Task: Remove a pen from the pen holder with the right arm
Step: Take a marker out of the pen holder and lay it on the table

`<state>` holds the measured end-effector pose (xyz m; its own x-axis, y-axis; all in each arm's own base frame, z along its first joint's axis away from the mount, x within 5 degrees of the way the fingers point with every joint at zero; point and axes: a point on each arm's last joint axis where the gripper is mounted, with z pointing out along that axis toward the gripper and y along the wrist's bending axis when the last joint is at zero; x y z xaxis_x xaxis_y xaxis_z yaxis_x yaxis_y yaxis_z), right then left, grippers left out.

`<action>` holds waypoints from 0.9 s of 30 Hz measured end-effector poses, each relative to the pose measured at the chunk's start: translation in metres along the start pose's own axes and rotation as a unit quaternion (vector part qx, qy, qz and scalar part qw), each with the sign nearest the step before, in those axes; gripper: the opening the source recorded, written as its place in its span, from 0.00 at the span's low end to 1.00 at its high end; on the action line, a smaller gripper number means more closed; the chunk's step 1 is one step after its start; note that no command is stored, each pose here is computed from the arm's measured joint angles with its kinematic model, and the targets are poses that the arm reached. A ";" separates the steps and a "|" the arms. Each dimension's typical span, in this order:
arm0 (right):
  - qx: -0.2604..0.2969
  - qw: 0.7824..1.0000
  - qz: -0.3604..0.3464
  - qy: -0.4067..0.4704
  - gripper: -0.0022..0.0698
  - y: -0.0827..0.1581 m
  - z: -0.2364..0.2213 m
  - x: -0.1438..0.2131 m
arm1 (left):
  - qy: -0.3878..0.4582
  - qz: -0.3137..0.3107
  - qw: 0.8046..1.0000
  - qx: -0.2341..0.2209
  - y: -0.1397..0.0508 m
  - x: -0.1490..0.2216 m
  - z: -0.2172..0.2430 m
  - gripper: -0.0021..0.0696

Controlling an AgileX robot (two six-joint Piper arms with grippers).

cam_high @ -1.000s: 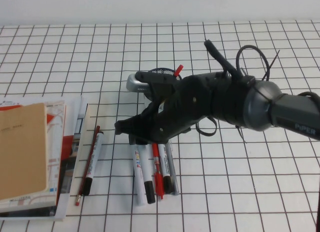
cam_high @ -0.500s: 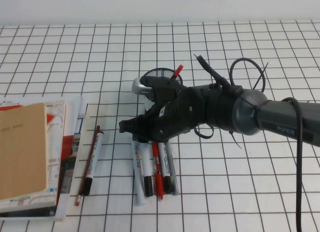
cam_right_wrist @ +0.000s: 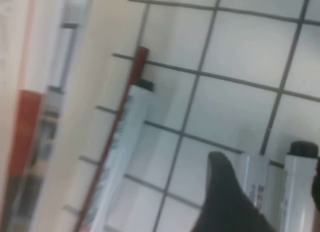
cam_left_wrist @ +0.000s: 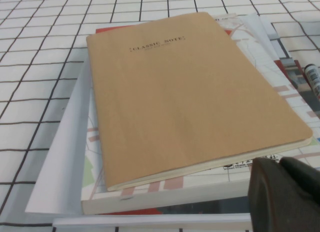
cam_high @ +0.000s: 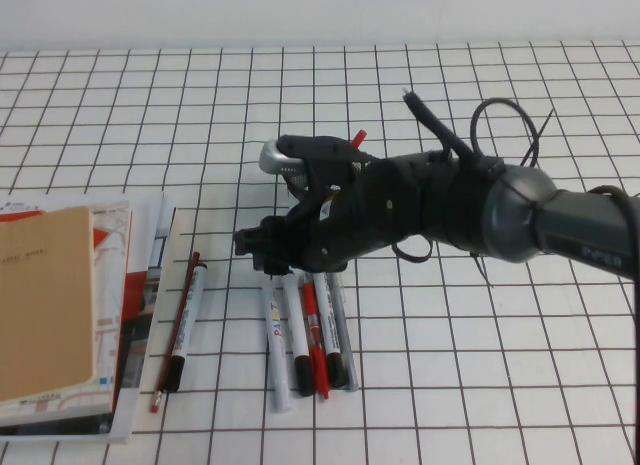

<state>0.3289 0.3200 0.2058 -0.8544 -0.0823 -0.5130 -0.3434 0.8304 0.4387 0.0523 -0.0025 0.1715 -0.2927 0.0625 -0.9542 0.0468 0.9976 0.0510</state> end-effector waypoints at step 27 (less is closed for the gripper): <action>0.067 0.980 -0.189 0.010 0.01 -0.013 -0.263 0.094 | 0.000 0.000 1.000 0.000 0.000 0.000 0.000 0.02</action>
<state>0.1505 0.1564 0.3456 -0.6842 -0.4065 -0.6055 -0.5832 0.8035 0.1195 0.0523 -0.0025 0.1715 -0.2927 0.0625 -0.9542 0.0468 0.9976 0.0510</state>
